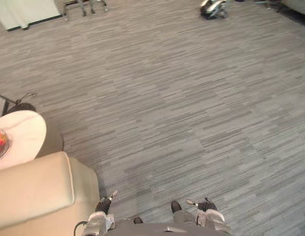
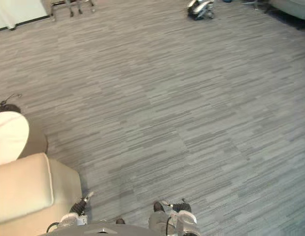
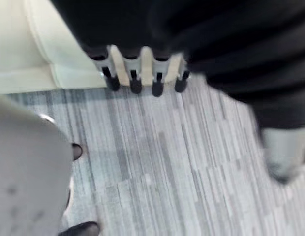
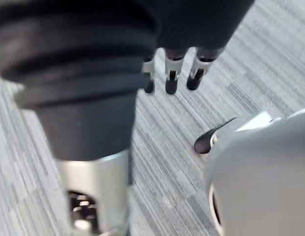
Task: Pick up cushions and gather them together orderly.
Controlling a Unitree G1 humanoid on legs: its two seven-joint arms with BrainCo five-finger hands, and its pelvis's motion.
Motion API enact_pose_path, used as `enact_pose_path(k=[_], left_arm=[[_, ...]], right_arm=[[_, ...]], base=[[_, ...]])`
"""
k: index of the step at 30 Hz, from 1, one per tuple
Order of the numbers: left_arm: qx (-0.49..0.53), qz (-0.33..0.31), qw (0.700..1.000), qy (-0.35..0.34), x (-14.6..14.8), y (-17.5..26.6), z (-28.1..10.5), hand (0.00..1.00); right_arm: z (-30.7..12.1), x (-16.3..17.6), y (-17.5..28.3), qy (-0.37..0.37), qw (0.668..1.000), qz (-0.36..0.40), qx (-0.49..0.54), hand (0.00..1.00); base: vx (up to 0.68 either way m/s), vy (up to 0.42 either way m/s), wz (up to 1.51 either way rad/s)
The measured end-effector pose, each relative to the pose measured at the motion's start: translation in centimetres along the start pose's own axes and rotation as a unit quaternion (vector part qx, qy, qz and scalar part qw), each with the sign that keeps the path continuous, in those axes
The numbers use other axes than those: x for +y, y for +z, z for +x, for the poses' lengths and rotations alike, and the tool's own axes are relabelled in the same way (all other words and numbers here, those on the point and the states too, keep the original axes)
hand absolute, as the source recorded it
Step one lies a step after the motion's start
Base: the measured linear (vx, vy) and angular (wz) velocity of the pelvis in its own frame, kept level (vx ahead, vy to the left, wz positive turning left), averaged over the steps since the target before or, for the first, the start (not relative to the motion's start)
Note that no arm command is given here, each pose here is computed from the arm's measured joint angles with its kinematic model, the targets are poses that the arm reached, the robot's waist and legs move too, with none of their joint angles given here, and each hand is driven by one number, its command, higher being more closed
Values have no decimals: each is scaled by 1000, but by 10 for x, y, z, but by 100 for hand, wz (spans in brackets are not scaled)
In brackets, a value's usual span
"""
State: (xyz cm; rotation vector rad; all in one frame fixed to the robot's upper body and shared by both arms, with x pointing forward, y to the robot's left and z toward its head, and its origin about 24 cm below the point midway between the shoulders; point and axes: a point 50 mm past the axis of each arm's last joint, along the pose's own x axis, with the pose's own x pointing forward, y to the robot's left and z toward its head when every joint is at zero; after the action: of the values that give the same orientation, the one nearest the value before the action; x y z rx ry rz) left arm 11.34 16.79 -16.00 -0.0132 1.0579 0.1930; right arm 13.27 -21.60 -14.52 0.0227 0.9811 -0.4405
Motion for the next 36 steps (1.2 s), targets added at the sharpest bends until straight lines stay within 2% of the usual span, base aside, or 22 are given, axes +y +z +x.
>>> enact_pose_path(k=[6, 17, 26, 36], left_arm=[[-7, 31, 999, 5, 10, 5, 2, 0], [-23, 44, 999, -12, 2, 14, 3, 0], [-50, 29, 998, -24, -7, 27, 2, 0], [-54, -25, 998, 8, 11, 28, 2, 0]], right_arm=[[1, 5, 0, 9, 1000, -19, 4, 0], [3, -9, 0, -8, 1000, -21, 8, 0], [3, -23, -2, -35, 999, 6, 11, 0], [-3, -6, -13, -23, 999, 38, 19, 0]], base=[[15, -66, -77], [-7, -144, -59], [142, 63, -78], [341, 193, -63]])
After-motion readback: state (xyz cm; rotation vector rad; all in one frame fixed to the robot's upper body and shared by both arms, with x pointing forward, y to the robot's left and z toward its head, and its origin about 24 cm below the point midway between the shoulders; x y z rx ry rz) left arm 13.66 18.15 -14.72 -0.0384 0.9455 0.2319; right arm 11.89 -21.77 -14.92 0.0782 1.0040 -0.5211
